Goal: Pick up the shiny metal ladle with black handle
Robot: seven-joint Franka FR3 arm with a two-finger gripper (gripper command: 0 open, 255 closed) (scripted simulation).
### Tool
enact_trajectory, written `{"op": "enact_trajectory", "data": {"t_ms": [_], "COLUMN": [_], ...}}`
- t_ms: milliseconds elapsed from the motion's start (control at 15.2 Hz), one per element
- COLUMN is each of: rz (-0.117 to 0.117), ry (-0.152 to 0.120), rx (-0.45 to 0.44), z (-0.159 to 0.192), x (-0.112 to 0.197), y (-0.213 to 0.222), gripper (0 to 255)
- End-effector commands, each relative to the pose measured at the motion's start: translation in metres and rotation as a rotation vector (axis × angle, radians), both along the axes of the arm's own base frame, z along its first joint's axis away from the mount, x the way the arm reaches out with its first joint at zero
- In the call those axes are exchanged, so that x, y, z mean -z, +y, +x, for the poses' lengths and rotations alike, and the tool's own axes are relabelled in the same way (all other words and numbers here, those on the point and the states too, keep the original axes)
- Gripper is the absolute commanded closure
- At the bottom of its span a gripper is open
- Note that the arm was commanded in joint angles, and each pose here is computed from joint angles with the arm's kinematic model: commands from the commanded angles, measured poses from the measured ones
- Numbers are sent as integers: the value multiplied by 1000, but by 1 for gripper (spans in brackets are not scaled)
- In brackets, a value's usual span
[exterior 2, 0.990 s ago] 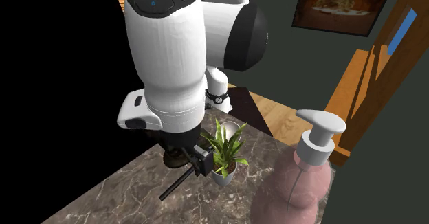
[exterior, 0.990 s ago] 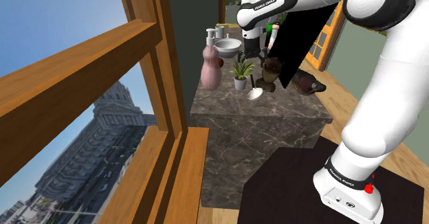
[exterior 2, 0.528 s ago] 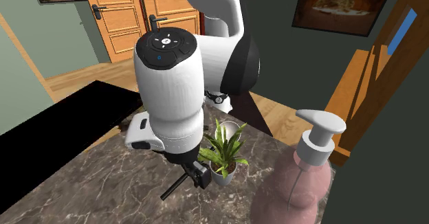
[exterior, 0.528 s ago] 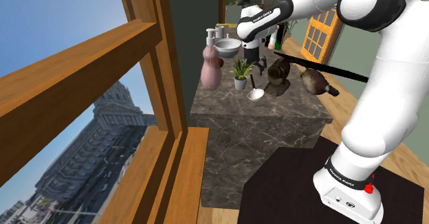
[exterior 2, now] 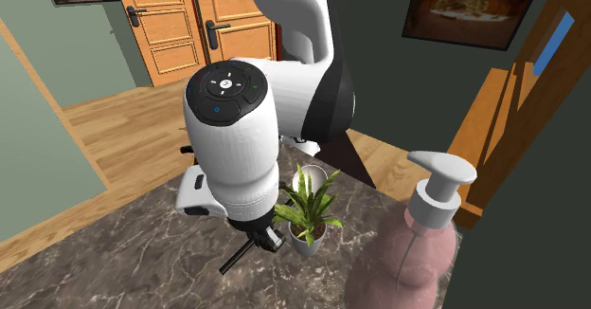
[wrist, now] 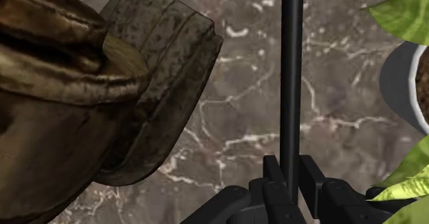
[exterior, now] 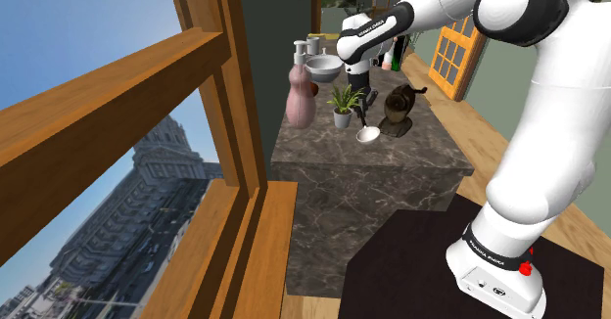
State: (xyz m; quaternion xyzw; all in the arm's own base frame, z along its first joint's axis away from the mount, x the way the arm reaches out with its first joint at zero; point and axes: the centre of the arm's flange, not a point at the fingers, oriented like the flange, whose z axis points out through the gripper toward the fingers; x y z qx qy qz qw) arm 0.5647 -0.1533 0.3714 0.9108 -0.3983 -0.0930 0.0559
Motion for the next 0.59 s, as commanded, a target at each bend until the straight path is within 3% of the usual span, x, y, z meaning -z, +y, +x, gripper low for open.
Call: {"op": "enact_trajectory", "data": {"t_ms": [0, 528], "rz": [0, 0], "ry": [2, 1], "rx": [0, 1], "z": [0, -1], "x": [1, -39], "y": [0, 0], "gripper": [255, 255]}}
